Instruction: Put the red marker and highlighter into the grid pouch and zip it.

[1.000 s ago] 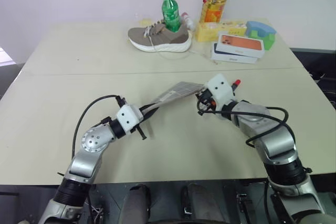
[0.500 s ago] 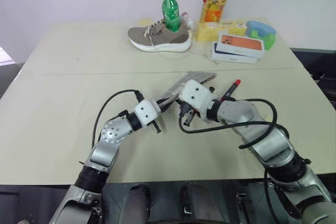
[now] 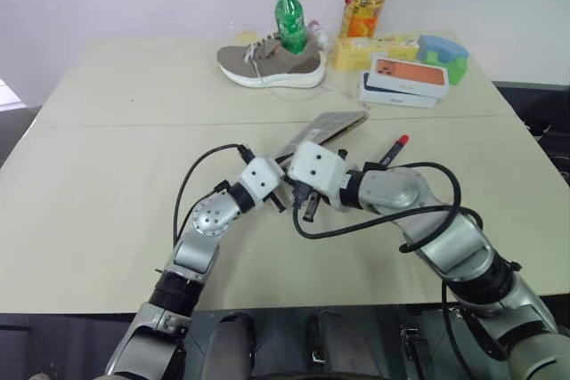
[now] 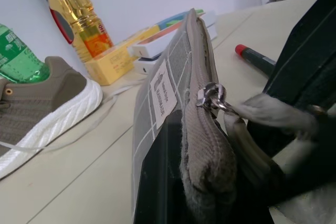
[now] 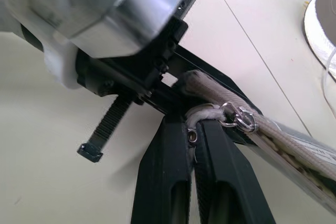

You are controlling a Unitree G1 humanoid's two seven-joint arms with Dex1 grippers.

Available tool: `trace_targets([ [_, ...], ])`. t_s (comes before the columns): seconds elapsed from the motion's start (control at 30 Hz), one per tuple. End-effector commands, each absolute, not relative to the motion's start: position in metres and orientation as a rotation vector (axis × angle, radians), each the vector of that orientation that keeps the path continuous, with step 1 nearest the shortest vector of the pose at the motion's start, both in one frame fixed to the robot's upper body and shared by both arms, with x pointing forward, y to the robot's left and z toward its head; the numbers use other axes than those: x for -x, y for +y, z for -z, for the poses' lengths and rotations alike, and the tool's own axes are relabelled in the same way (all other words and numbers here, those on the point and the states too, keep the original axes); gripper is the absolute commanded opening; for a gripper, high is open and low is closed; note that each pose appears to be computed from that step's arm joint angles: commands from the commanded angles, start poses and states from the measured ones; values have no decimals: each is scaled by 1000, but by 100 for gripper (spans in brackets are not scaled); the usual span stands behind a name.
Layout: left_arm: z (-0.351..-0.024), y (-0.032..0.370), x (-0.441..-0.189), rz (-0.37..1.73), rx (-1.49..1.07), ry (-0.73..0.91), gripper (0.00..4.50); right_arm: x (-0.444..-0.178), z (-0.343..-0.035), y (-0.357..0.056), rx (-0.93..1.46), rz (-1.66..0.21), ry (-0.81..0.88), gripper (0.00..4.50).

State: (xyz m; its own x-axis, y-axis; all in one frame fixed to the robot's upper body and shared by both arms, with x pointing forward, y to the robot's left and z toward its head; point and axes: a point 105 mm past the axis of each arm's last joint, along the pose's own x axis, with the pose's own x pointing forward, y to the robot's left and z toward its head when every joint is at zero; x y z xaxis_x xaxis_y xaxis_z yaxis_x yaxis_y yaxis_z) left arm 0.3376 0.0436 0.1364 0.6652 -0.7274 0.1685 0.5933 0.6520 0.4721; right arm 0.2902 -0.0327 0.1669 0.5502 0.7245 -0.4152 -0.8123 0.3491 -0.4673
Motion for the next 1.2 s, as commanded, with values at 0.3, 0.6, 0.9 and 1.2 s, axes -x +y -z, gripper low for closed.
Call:
trace_targets([
  [0.3,-150,55,-346,719,-413,-408,0,-319,-194,-96,401,-607,178,394],
  [0.6,-143,66,-351,718,-435,-386,0,-361,-167,-195,14,69,335,449],
  [0.9,-141,61,-350,717,-414,-387,0,-382,-138,-204,-111,254,428,449],
  [1.2,-141,62,-348,714,-408,-387,0,-385,-127,-202,-183,281,479,165],
])
